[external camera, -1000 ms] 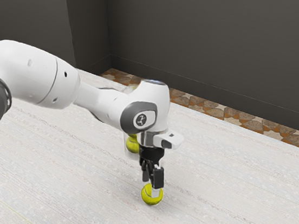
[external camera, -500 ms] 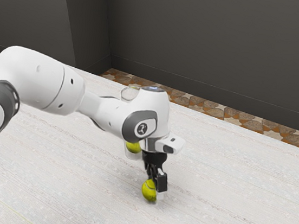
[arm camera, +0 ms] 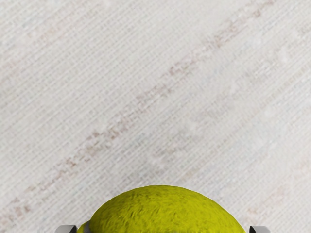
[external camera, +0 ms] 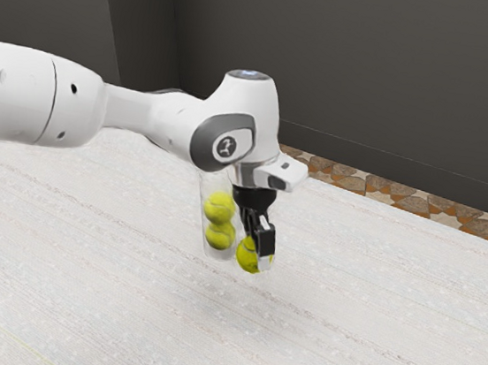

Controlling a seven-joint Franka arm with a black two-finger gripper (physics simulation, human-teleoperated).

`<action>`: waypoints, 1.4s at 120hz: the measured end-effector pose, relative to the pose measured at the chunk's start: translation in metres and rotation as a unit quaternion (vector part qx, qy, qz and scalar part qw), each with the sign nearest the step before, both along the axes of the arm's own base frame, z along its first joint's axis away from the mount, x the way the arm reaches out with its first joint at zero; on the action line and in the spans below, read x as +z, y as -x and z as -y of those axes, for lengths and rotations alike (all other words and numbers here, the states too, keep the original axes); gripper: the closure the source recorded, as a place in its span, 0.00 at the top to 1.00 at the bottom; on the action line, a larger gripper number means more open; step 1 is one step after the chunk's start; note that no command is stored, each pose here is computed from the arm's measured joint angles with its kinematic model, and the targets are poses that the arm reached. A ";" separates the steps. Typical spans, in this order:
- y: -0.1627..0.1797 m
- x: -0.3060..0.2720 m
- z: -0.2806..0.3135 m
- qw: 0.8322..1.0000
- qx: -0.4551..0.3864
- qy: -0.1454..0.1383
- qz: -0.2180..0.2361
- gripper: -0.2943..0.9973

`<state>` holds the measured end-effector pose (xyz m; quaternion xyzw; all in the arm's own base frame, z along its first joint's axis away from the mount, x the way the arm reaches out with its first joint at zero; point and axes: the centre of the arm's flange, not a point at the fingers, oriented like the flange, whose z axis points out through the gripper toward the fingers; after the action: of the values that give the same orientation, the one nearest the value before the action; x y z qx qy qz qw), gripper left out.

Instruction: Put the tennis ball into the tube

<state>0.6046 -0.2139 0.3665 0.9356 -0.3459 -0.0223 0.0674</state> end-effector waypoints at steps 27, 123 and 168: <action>-0.047 0.106 -0.043 0.998 0.030 -0.026 0.038 0.48; -0.106 0.144 -0.129 0.989 0.076 -0.128 0.008 0.49; -0.116 0.143 -0.126 0.990 0.070 -0.118 0.026 0.66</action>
<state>0.7209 -0.0880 0.5097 0.9591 -0.2762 -0.0335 -0.0515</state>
